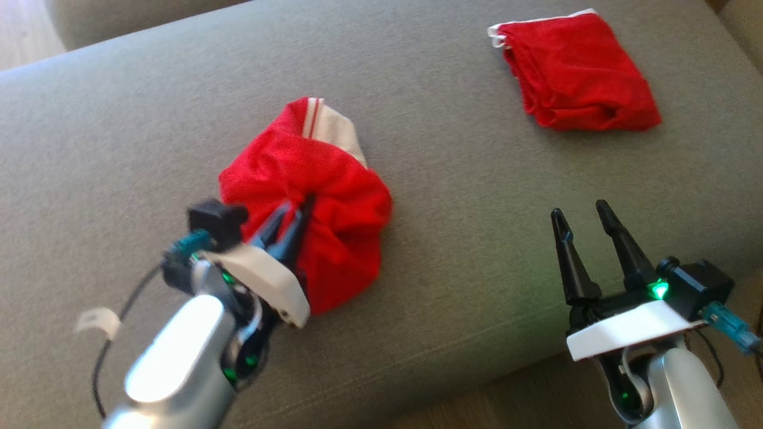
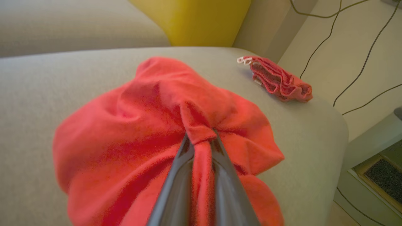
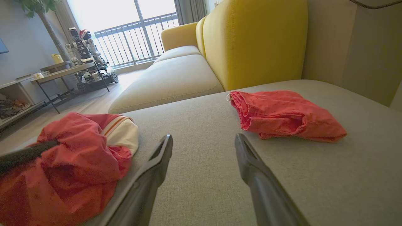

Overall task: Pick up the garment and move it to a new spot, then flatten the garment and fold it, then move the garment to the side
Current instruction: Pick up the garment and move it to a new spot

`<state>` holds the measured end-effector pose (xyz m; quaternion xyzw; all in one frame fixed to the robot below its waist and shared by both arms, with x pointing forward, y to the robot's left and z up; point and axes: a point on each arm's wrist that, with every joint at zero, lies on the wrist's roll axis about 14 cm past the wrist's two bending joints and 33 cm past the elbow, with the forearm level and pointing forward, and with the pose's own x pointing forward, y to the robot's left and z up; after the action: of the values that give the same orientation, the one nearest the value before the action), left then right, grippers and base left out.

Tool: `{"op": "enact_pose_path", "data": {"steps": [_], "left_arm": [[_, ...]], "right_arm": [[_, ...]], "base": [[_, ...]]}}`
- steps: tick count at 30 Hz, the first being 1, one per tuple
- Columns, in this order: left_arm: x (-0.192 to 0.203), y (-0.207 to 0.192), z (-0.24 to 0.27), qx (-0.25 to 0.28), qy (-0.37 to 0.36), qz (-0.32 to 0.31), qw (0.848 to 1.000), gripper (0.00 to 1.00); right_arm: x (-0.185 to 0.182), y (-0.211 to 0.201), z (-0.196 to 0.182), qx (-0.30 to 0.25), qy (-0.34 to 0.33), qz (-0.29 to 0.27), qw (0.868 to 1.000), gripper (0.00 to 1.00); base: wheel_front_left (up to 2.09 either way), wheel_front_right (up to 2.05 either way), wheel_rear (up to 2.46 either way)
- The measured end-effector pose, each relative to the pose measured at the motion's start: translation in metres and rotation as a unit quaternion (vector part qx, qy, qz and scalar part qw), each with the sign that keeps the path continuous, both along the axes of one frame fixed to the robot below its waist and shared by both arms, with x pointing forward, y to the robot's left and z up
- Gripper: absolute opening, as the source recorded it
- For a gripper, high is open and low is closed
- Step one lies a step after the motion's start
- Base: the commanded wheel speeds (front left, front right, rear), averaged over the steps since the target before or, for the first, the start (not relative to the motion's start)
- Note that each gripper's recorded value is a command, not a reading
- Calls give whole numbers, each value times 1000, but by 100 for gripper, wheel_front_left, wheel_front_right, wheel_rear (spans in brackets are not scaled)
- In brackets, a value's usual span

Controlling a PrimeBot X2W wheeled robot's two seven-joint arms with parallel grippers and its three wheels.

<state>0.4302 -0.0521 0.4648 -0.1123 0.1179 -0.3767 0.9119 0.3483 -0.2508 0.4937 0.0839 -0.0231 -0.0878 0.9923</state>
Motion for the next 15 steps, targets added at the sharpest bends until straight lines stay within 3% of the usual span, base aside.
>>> {"op": "enact_pose_path", "data": {"steps": [4,5,6,7,15], "left_arm": [[-23,2,-29,-1,41,5,999,4],[-24,4,-30,-3,44,11,999,36],[-25,7,-29,-8,43,19,999,94],[-25,10,-28,-12,41,29,999,100],[-30,52,4,-39,-5,125,991,100]], "right_arm": [[14,8,-5,-7,7,17,1000,100],[17,11,-5,-9,6,21,1000,100],[20,14,-5,-10,6,27,1000,100],[24,18,-4,-11,4,34,999,100],[33,49,11,-13,-21,81,996,100]], "base": [[0,0,0],[0,0,0],[0,0,0],[0,0,0],[0,0,0]]}}
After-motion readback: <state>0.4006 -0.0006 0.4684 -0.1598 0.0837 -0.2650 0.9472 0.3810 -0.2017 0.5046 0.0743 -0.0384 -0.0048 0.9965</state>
